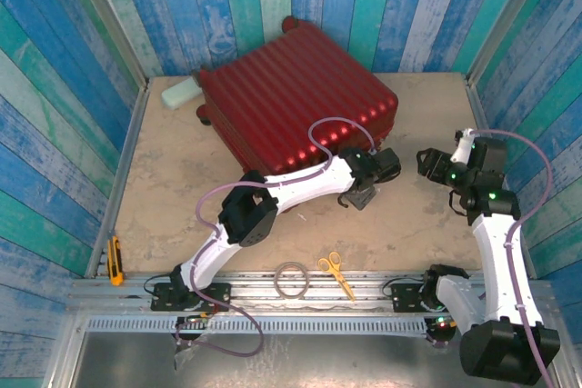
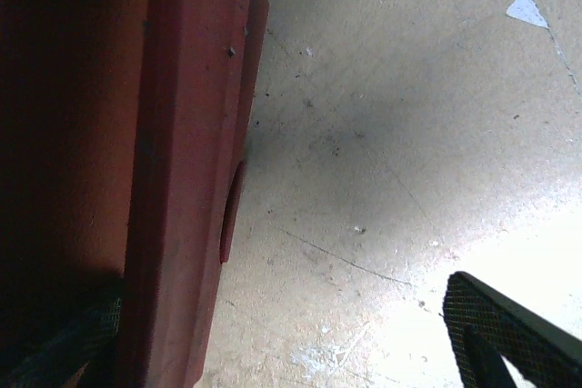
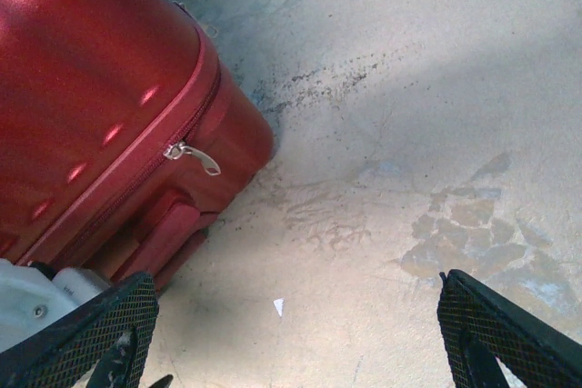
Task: Pack the luggage
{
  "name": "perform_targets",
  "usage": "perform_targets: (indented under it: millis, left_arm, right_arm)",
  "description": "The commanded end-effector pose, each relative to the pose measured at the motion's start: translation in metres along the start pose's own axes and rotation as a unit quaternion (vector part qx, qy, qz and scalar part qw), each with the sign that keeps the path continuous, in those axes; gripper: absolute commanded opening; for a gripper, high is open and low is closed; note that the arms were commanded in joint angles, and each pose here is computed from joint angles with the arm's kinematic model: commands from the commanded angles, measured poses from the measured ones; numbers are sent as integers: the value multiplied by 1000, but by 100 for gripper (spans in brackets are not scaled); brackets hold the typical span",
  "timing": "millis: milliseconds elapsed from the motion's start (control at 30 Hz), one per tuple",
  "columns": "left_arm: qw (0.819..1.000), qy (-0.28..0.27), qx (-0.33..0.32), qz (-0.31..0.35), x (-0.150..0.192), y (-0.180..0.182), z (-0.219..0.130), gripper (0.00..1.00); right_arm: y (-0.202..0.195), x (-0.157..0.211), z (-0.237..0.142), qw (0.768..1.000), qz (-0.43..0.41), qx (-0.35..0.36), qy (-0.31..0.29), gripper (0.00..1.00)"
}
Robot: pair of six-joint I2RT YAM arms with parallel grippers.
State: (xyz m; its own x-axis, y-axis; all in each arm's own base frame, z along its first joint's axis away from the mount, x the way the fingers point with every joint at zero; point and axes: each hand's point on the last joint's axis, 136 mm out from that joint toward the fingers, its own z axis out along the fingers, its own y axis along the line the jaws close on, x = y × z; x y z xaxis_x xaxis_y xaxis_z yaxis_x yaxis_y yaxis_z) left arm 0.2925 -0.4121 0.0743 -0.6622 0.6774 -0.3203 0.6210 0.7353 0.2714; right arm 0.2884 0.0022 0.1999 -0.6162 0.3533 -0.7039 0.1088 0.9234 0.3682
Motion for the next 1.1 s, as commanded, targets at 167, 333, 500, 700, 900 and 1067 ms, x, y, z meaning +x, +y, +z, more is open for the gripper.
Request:
perform_targets:
  millis: [167, 333, 500, 700, 900, 1067]
  left_arm:
    - [999, 48, 9, -12, 24, 1, 62, 75]
    - [997, 65, 42, -23, 44, -4, 76, 56]
    - [996, 52, 70, -19, 62, -6, 73, 33]
    - [997, 22, 65, -36, 84, 6, 65, 3]
    - [997, 6, 62, -52, 88, 12, 60, 0]
    - [997, 6, 60, -49, 93, 14, 58, 0]
  right_arm:
    - [0, 7, 4, 1000, -12, -15, -11, 82]
    - [5, 10, 6, 999, -15, -34, -8, 82]
    - [21, 16, 11, 995, -38, -91, -10, 78]
    - [40, 41, 31, 990, -41, -135, 11, 77]
    - [62, 65, 55, 984, -114, -131, 43, 77]
    - [68, 57, 73, 974, -176, -141, 17, 79]
